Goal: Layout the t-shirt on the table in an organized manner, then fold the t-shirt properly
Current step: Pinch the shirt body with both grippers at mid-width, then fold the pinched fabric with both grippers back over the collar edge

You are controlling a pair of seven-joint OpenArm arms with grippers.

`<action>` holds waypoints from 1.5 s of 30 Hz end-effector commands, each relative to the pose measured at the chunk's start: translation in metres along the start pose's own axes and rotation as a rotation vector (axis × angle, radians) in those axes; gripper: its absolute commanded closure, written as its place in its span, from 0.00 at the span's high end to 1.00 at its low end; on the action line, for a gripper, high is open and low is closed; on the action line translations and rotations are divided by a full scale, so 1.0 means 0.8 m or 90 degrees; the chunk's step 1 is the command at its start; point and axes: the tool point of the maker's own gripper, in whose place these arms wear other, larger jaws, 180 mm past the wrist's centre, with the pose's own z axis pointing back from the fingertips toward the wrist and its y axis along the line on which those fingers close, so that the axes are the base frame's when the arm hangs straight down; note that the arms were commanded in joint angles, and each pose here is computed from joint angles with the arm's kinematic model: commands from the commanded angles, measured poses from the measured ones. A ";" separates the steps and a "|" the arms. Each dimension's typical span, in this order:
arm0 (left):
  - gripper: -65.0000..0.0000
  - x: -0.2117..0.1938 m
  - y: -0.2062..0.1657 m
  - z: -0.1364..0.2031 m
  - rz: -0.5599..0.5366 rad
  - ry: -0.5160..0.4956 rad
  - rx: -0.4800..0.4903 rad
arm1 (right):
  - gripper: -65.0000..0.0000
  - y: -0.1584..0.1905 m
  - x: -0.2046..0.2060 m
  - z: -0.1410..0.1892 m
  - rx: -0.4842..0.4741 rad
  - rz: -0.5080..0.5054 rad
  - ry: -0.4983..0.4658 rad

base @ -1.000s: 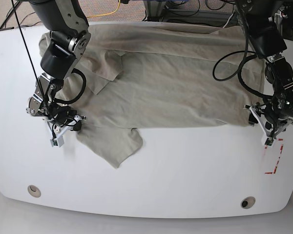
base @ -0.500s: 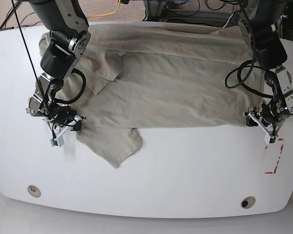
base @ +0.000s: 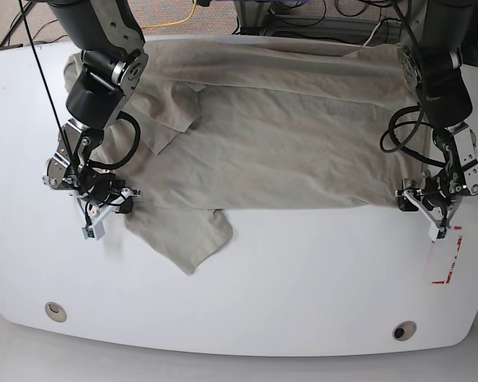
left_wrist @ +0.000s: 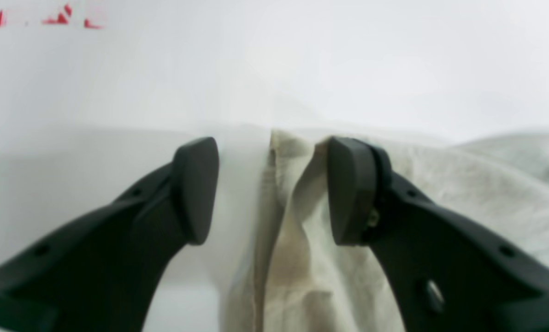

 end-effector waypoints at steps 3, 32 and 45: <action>0.27 0.007 -0.005 0.000 -0.015 0.005 -0.004 | 0.01 -0.004 0.025 0.007 -0.006 0.009 -0.026; 0.01 0.064 -0.013 0.066 -0.161 -0.023 0.027 | 0.00 -0.031 0.064 0.080 -0.112 0.087 -0.013; 0.01 0.057 -0.014 0.096 -0.246 -0.019 0.055 | 0.00 -0.038 0.038 0.139 -0.201 0.133 0.019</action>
